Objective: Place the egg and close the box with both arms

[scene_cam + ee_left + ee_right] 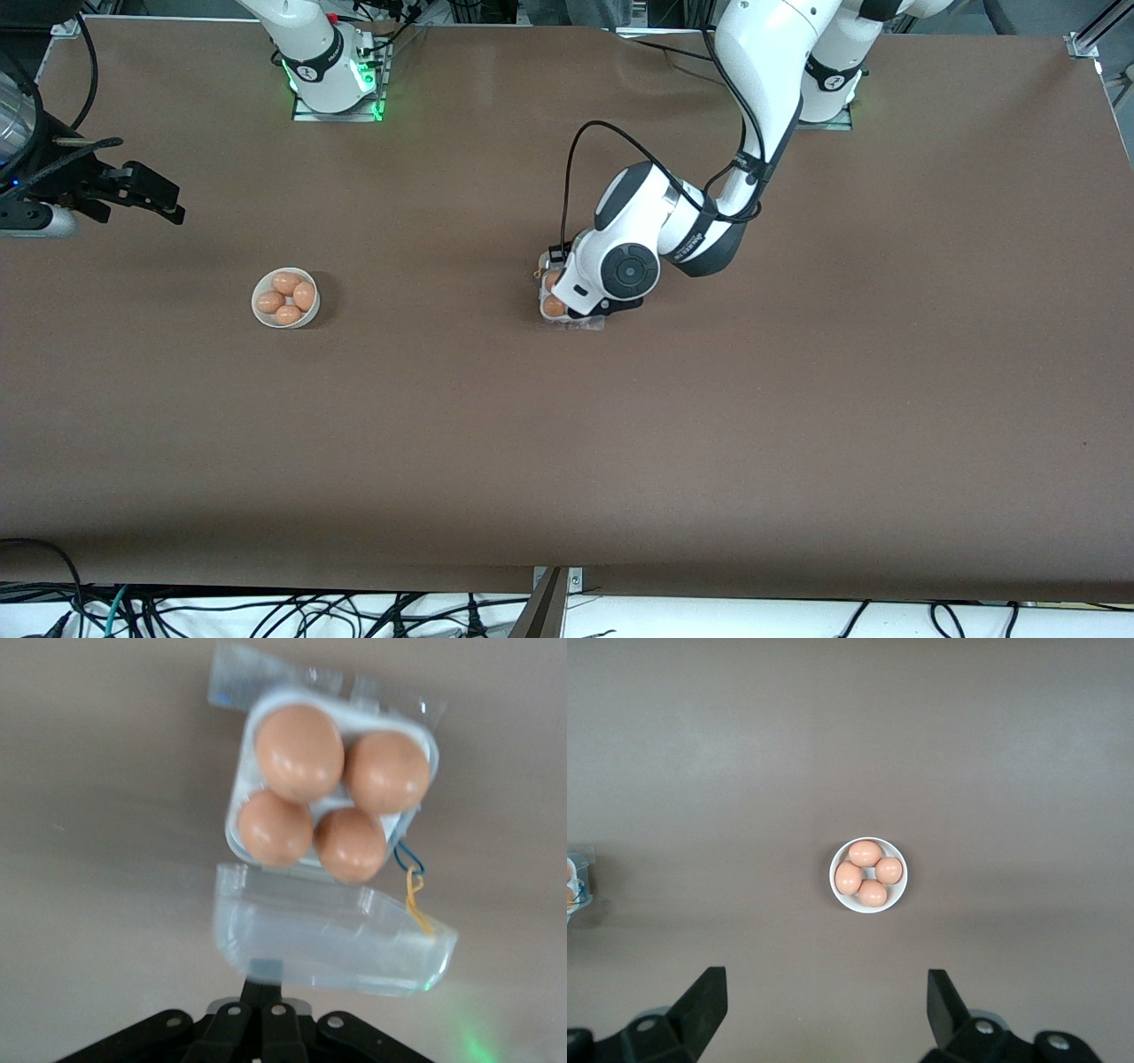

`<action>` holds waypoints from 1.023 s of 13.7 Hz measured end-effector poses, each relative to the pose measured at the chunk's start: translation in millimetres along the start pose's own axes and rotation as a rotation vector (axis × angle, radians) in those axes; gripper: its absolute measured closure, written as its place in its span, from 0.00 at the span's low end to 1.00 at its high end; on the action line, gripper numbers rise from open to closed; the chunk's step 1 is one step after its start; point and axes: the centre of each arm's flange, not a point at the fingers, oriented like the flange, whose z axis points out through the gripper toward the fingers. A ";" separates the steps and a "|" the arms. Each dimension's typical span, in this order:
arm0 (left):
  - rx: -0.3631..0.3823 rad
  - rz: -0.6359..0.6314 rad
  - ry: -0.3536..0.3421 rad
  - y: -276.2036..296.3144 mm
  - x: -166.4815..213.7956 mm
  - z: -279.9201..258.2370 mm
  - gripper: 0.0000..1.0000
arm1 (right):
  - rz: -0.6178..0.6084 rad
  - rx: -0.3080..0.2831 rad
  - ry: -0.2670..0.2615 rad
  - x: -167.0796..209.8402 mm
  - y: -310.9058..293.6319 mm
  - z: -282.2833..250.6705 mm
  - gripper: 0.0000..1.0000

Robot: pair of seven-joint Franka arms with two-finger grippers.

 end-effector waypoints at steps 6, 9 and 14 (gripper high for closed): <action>-0.055 -0.071 0.071 -36.6 41.8 -74.0 0.93 | 0.001 0.000 0.001 0.1 0.6 -0.1 0.00; -0.055 -0.065 0.133 -70.0 57.5 -150.2 0.79 | 0.002 0.000 0.001 0.1 1.0 -0.2 0.00; 0.058 0.010 0.384 -129.6 64.5 -257.8 0.38 | 0.002 0.000 0.001 0.1 0.9 -0.3 0.00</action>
